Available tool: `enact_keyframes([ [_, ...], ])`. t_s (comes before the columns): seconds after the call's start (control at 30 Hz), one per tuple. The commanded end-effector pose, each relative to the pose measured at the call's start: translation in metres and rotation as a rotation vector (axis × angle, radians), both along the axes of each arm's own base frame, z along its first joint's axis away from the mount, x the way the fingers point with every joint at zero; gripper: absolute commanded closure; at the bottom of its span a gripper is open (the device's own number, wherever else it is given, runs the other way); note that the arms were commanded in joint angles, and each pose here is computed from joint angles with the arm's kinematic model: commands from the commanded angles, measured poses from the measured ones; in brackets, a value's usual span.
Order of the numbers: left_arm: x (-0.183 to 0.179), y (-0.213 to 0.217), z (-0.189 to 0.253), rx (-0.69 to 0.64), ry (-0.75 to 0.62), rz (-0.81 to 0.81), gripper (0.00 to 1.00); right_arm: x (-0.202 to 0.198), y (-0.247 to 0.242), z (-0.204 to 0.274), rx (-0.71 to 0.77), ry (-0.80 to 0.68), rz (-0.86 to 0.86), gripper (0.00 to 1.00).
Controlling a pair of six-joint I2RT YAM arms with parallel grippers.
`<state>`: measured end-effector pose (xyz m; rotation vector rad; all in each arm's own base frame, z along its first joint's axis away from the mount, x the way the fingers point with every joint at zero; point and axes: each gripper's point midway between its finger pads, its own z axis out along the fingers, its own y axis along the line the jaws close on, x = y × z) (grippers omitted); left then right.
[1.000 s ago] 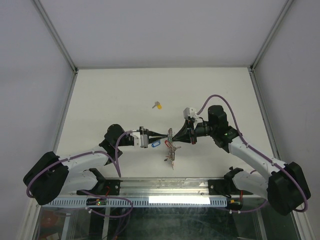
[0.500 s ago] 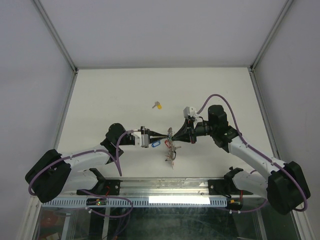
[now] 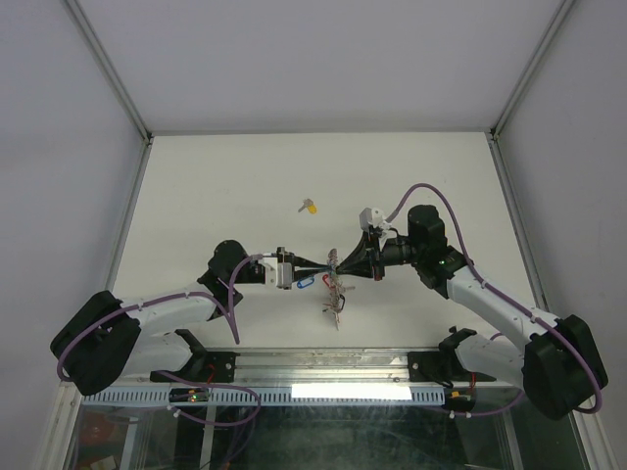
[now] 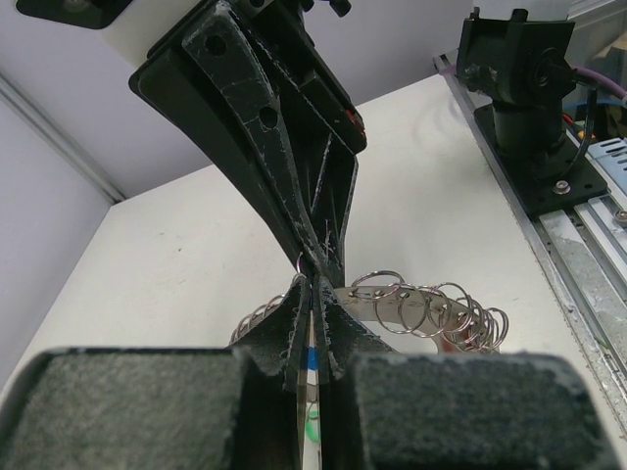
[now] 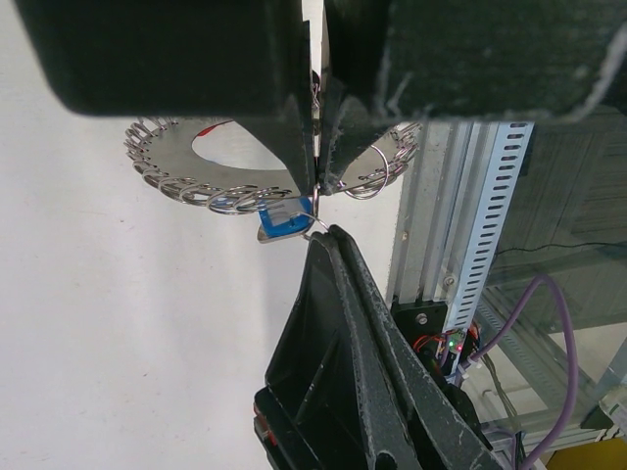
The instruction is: Put the keys on the keyring
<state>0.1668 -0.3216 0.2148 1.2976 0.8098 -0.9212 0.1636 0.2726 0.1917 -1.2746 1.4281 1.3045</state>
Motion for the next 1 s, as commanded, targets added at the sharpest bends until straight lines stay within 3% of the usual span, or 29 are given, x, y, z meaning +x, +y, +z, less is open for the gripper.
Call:
enact_keyframes([
  [0.0, 0.0034, -0.0028, 0.0176, -0.030, -0.048, -0.009, 1.00, 0.0014, 0.0021, 0.0203, 0.058, -0.078, 0.020, 1.00],
  [0.97, 0.0090, -0.0044, 0.0108, 0.014, -0.036, 0.005, 1.00, 0.0074, -0.0003, 0.0247, 0.066, -0.107, -0.023, 1.00],
])
